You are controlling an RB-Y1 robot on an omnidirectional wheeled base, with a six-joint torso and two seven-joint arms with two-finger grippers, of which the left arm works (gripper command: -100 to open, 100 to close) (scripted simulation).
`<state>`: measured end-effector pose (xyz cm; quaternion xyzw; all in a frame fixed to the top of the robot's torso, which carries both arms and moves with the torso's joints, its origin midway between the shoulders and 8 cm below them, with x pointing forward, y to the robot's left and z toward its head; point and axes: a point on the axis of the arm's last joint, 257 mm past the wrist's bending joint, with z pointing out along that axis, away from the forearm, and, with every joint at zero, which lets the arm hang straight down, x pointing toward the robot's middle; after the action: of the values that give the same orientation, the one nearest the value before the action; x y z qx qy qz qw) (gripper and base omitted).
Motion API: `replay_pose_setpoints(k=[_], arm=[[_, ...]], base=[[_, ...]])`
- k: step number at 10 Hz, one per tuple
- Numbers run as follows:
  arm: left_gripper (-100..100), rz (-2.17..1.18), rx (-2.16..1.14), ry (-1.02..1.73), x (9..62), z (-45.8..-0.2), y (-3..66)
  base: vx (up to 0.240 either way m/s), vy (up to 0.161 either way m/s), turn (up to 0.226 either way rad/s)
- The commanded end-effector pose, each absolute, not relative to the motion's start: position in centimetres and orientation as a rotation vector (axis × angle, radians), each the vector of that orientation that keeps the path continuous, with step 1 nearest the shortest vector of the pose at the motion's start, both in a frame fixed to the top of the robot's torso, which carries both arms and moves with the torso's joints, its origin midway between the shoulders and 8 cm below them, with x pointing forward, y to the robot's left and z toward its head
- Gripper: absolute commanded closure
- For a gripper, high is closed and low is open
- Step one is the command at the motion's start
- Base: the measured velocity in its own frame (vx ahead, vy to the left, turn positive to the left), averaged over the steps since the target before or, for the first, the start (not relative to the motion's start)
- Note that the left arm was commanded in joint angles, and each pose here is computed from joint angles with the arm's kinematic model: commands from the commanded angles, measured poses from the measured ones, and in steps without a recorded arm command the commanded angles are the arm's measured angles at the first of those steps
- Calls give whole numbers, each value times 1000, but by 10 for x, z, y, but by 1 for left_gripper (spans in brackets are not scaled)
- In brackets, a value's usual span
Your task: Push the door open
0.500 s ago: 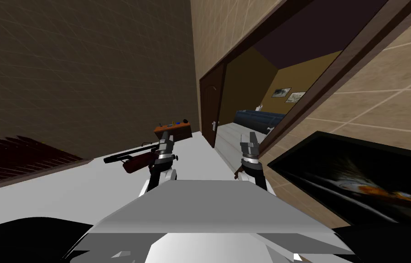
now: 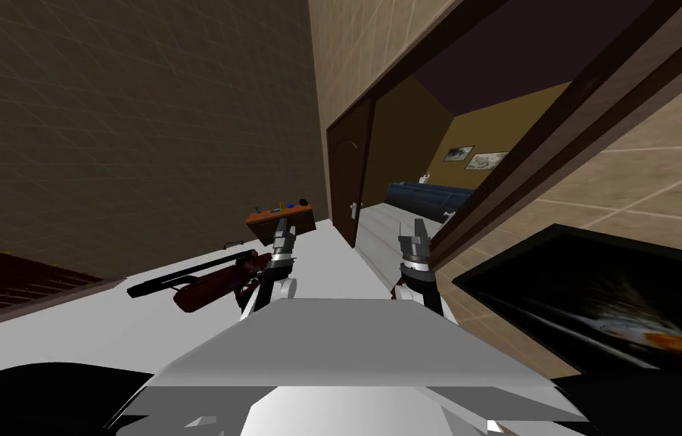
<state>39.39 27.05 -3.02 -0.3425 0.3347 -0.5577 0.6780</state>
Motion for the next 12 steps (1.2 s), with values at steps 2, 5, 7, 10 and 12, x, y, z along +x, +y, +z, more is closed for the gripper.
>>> replay_pose_setpoints(k=[2,5,7,10,12], arm=[[-100,-1279,-779,778,406,-42,261],[-100,-1310,-794,811,420,-57,249],[-100,-1334,-805,839,431,-69,238],[-100,-1358,-818,869,443,-83,227],[-100,-1374,-826,891,451,-92,219]], base=[[136,58,-85],[113,39,-82],[138,55,-119],[108,55,-75],[82,63,-82]])
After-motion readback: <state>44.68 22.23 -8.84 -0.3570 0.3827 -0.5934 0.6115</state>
